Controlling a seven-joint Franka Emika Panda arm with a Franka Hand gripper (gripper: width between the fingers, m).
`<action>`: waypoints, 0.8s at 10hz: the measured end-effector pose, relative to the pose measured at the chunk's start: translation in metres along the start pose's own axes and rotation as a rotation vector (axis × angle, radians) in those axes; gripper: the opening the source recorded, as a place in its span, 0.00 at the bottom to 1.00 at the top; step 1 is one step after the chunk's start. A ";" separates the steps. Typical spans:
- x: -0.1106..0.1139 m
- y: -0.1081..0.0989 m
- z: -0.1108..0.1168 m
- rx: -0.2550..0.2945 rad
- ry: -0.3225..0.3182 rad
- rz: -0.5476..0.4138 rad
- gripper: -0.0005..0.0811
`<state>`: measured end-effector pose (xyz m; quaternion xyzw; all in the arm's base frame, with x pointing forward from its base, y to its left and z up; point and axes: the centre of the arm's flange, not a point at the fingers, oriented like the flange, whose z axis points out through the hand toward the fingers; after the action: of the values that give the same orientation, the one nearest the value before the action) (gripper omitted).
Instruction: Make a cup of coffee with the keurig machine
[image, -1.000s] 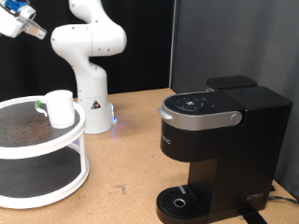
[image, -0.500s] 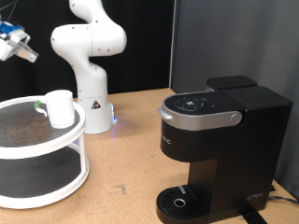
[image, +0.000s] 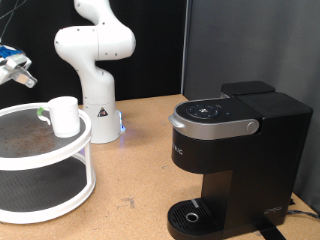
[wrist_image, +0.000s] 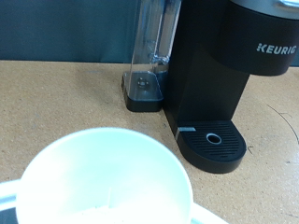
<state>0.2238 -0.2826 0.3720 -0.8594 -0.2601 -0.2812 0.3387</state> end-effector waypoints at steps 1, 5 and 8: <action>-0.005 0.001 0.002 -0.006 0.005 0.001 0.01; -0.007 -0.002 -0.002 0.028 0.020 0.002 0.01; 0.001 -0.007 -0.018 0.055 0.028 -0.017 0.01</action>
<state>0.2145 -0.2914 0.3869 -0.8435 -0.2700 -0.2889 0.3636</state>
